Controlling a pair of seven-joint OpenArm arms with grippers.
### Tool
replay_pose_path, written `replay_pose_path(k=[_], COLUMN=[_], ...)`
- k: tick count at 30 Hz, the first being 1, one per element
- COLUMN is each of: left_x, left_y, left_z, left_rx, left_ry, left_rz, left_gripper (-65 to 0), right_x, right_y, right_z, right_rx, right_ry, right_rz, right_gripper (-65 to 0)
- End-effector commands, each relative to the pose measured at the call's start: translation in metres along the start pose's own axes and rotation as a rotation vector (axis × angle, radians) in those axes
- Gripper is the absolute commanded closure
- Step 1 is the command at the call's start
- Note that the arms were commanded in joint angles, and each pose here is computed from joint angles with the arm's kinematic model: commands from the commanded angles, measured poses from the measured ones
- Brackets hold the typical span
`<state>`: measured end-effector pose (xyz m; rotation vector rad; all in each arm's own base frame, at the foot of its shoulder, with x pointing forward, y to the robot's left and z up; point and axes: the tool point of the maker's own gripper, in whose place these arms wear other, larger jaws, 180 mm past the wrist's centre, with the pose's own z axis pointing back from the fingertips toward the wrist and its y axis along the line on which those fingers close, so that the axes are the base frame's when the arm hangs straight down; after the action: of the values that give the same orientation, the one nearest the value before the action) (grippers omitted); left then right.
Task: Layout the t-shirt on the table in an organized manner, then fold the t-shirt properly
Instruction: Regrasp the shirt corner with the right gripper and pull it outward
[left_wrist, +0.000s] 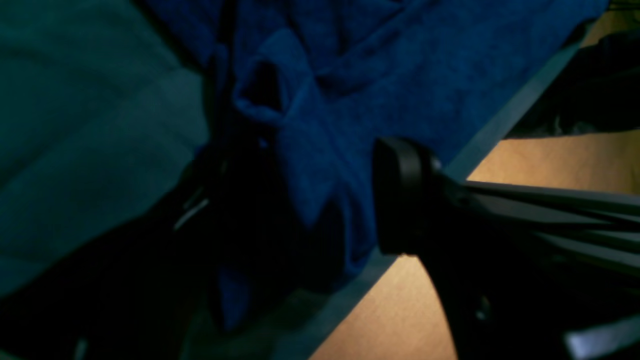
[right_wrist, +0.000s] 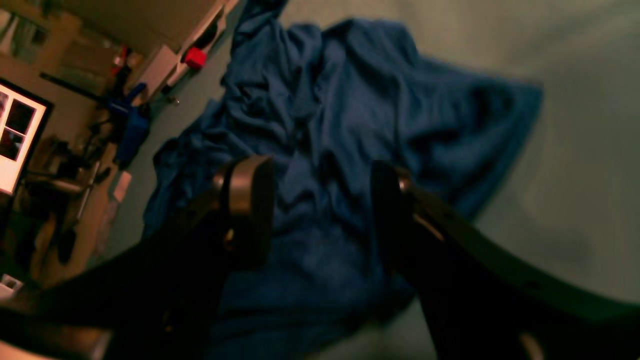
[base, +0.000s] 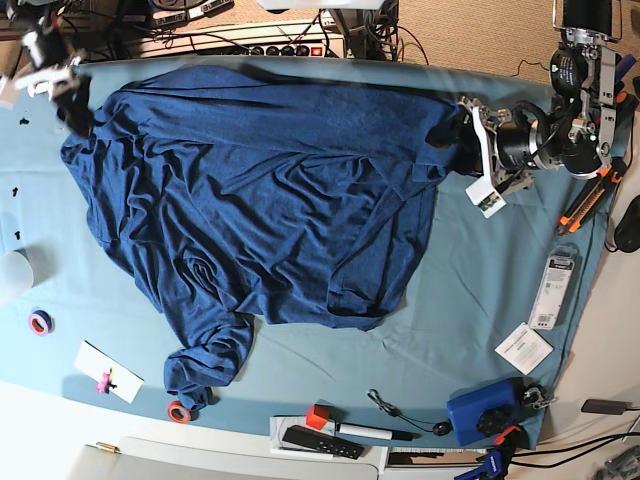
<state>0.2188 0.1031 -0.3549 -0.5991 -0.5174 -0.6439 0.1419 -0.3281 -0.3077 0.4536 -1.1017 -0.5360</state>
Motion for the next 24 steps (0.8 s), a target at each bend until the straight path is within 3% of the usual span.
replay_pose_path(k=[1,6,15,24], left_x=[0.012,0.013,0.012,0.012], left_y=[0.000,-0.001,-0.001,-0.001], left_z=[0.005,0.005,0.005,0.005], left_rx=[-0.001,-0.007,-0.007,-0.007], left_ry=[-0.040,-0.044,-0.041,-0.041], left_rz=[-0.019,-0.017,-0.018,-0.017], left_gripper=[-35.6,-35.6,-35.6,-35.6], right_x=[0.009,-0.014,-0.038,-0.064], right_y=[0.003,-0.002,-0.012,-0.033], right_z=[0.008,0.021,0.007,0.004], right_rx=[0.007,-0.024,-0.071,-0.098], right_ry=[-0.036,-0.006,0.053,0.068], right_rz=[0.011,-0.040,-0.059,-0.176], right_gripper=[-31.6,-31.6,-31.6,-31.6])
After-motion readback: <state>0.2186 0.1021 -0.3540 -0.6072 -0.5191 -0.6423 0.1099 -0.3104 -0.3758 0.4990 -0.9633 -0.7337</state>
